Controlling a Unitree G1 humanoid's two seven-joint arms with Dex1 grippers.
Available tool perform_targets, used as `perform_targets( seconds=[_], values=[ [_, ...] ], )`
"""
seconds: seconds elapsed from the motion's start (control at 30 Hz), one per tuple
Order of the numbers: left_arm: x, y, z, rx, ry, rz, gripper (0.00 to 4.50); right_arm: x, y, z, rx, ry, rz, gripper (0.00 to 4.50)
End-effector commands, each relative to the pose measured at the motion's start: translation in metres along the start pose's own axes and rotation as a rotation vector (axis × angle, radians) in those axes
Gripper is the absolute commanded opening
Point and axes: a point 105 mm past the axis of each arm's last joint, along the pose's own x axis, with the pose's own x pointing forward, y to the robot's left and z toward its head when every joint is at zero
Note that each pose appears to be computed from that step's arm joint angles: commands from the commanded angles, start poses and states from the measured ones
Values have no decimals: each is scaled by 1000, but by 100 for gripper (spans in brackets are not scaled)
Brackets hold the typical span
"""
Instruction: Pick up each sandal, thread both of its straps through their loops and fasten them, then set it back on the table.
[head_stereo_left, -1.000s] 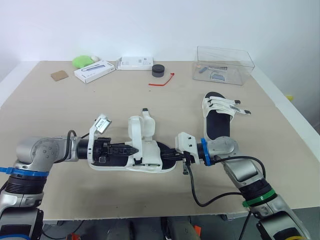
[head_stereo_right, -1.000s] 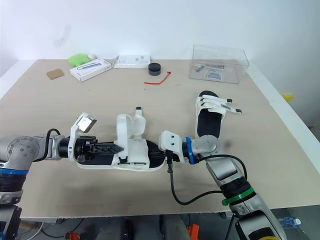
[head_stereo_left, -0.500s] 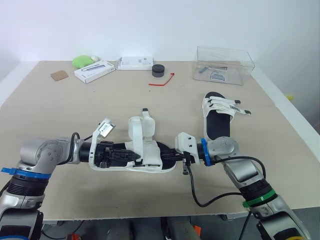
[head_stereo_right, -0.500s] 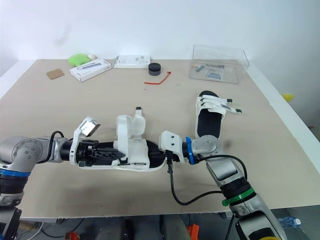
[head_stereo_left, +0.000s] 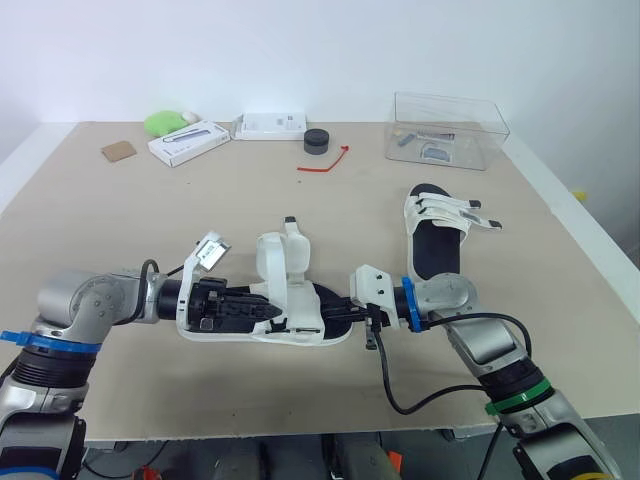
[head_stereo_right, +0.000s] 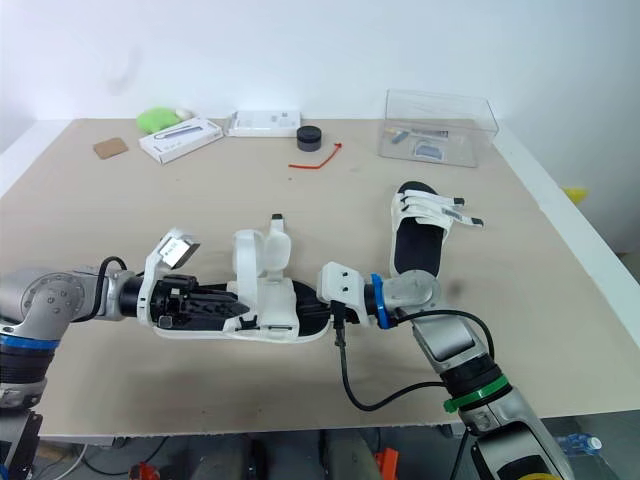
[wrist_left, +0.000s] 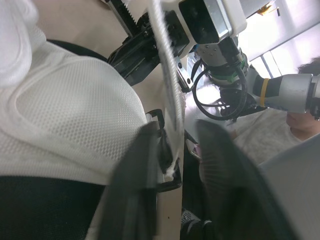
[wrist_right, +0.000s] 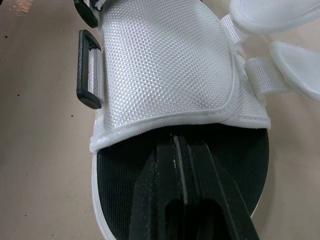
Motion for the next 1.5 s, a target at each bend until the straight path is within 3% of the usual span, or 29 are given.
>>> perform_targets(
  seconds=[0.03, 0.4, 0.9, 1.0, 1.13, 1.17, 1.5],
  values=[
    [-4, -4, 1, 70, 39, 16, 288, -3, -3, -2, -11, 21, -9, 0],
    [-7, 9, 24, 155, -48, 81, 288, -2, -2, -3, -16, 24, -6, 0],
    [5, 16, 43, 207, -78, 87, 288, -3, -2, -4, -23, 29, -8, 0],
    [10, 14, 44, 203, -80, 60, 204, -3, -2, -4, -23, 31, -8, 0],
    [11, 9, 37, 189, -44, 25, 25, -3, -2, -4, -23, 33, -9, 0],
    [11, 8, 35, 184, -37, 20, 5, -3, -2, -5, -23, 34, -9, 0],
    [3, 0, 32, 100, -38, -36, 5, -2, -2, -4, -23, 32, -5, 0]
  ],
)
